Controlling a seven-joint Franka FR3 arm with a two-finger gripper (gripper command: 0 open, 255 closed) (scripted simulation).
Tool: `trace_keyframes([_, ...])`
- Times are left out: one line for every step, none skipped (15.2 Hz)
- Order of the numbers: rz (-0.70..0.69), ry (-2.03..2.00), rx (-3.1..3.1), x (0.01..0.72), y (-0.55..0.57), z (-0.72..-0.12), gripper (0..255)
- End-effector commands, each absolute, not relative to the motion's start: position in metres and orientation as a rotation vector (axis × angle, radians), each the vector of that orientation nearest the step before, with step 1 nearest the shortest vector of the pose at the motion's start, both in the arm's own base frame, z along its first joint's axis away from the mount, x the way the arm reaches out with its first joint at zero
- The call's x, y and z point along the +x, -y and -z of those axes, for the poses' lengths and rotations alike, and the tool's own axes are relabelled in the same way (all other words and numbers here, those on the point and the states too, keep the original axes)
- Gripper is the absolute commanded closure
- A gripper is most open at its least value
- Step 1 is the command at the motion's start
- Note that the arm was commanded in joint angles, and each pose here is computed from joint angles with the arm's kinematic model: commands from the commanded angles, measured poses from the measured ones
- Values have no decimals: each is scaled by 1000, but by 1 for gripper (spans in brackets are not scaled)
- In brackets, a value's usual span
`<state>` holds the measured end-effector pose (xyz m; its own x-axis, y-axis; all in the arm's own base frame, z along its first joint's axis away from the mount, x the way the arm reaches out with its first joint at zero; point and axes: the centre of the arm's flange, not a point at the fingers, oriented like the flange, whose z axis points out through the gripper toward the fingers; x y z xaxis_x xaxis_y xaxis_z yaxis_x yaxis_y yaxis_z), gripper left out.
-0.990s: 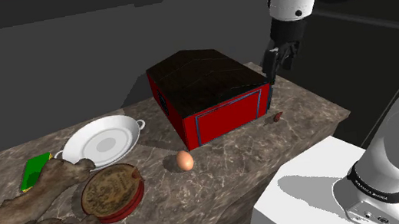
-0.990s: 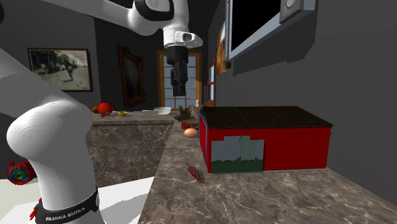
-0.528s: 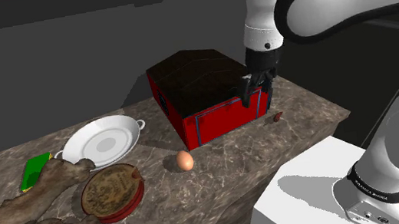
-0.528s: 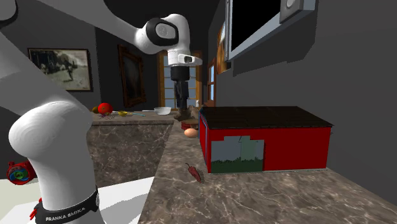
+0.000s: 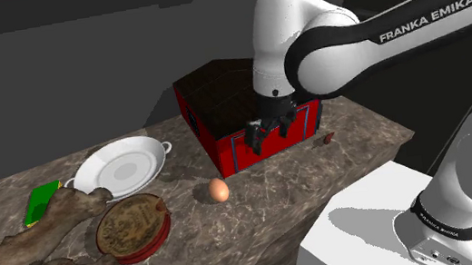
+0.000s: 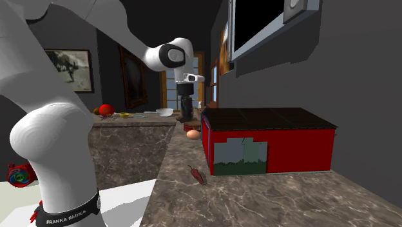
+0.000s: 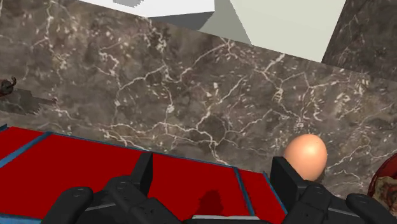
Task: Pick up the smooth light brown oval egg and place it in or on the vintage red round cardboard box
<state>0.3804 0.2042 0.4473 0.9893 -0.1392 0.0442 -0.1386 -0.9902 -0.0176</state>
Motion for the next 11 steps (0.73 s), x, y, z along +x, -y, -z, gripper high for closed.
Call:
trace_keyframes([80, -236, -3105, 391, -225, -437, 0])
trace_keyframes([84, -244, -3100, 395, -235, -431, 0])
trace_keyframes([89, -252, -3094, 400, -245, -425, 0])
trace_keyframes([93, -260, -3089, 405, -254, -418, 0])
trace_keyframes([97, -268, -3083, 410, -264, -412, 0])
trace_keyframes([101, -276, -3078, 416, -273, -406, 0])
trace_keyframes([105, -284, -3072, 421, -283, -400, 0])
trace_keyframes([109, -292, -3066, 426, -293, -394, 0])
trace_keyframes([113, -300, -3061, 431, -302, -388, 0])
trace_keyframes([117, -308, -3055, 437, -312, -382, 0])
trace_keyframes([120, -316, -3049, 442, -321, -376, 0])
